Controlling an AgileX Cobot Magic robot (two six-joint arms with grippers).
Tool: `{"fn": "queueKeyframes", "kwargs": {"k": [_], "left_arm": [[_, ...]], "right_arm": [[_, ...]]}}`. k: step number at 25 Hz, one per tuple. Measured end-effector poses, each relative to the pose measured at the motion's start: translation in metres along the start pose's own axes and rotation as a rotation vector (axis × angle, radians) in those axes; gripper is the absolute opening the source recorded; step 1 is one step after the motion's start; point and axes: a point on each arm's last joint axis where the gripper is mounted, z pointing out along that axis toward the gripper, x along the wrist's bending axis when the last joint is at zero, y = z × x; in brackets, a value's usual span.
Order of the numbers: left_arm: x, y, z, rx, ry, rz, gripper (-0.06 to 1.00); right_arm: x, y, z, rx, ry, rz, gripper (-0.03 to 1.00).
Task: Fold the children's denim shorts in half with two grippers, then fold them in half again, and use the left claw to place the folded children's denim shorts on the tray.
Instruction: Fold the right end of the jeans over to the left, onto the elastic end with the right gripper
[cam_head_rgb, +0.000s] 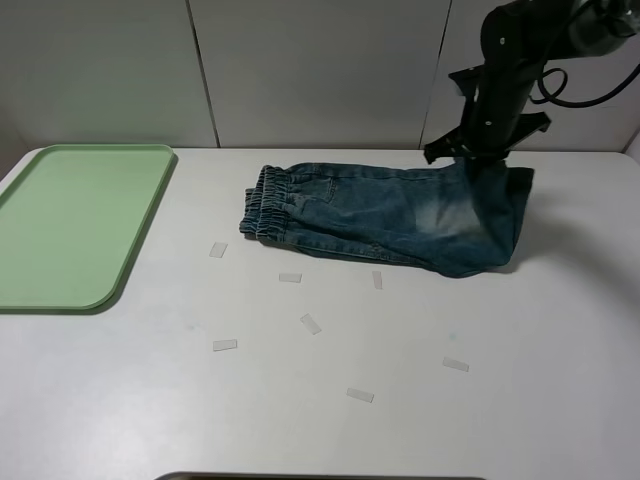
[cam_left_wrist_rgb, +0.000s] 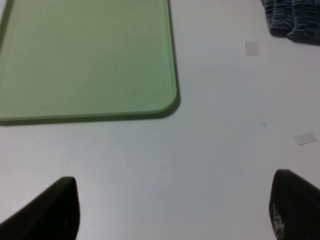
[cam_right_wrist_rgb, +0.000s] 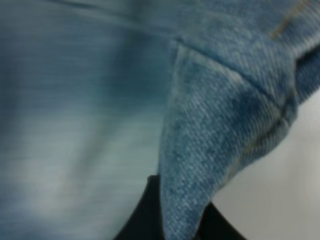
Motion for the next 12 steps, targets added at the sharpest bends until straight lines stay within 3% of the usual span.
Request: {"fn": "queueKeyframes", "kwargs": {"k": [6,12], "left_arm": [[0.0,0.0,0.0,0.0,0.0,0.0,0.76],[0.0,0.0,0.0,0.0,0.0,0.0,0.76]], "right_arm": [[0.067,0.005,-0.012,-0.069,0.218,0.049,-0.01],[0.105,0.012,-0.023,-0.17,0.368,0.123,-0.01]]}}
